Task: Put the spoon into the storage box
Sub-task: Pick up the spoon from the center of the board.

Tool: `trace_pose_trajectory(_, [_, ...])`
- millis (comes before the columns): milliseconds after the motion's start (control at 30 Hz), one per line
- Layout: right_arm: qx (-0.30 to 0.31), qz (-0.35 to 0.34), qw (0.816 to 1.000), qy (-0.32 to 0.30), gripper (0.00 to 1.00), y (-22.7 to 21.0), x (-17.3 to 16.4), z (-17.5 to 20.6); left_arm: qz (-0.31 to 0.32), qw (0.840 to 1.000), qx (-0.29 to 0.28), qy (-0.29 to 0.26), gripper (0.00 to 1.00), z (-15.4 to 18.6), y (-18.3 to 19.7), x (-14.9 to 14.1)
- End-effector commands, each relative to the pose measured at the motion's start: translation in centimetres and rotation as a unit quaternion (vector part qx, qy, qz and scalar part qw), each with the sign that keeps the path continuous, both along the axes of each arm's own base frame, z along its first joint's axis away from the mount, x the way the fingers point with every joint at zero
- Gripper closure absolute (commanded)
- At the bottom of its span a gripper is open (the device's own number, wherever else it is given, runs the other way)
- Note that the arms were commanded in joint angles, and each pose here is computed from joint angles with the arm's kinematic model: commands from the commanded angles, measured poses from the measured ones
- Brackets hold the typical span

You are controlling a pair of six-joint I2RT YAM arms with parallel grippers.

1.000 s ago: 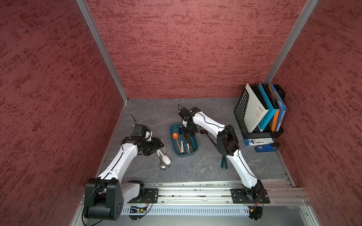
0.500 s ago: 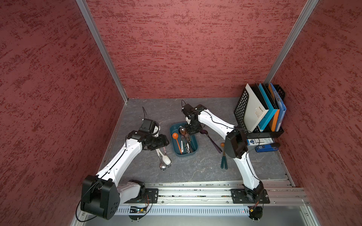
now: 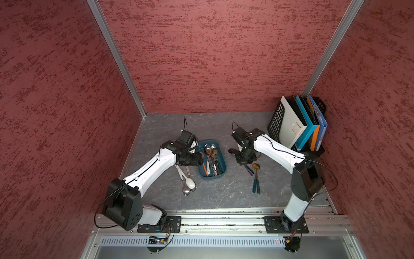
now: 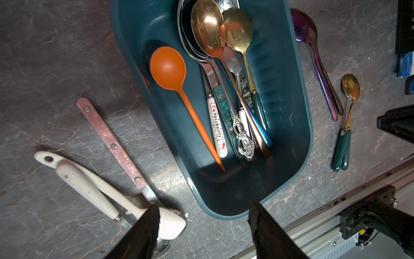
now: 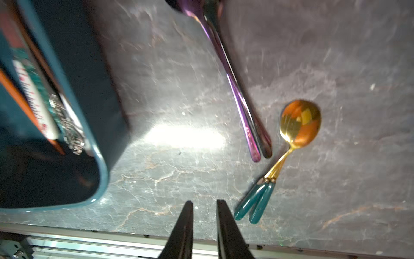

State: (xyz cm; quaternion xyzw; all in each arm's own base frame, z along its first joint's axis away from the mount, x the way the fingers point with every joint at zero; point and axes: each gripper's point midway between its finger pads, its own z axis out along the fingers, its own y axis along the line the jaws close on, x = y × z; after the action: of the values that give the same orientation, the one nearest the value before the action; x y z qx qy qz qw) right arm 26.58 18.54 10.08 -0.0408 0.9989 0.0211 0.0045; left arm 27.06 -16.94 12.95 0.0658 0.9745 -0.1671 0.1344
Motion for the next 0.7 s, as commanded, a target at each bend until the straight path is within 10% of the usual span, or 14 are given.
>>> trace_pose_trajectory(0, [0.012, -0.046, 0.999, -0.003, 0.78, -0.8, -1.7, -0.5, -0.016, 1.000, 0.007, -0.014, 0.33, 0.7, -0.1, 0.5])
trace_pose_trajectory(667, [-0.009, -0.140, 0.990, 0.022, 0.75, -3.9, -5.1, -5.8, -0.038, 0.999, 0.009, 0.001, 0.33, 0.3, -0.7, 0.5])
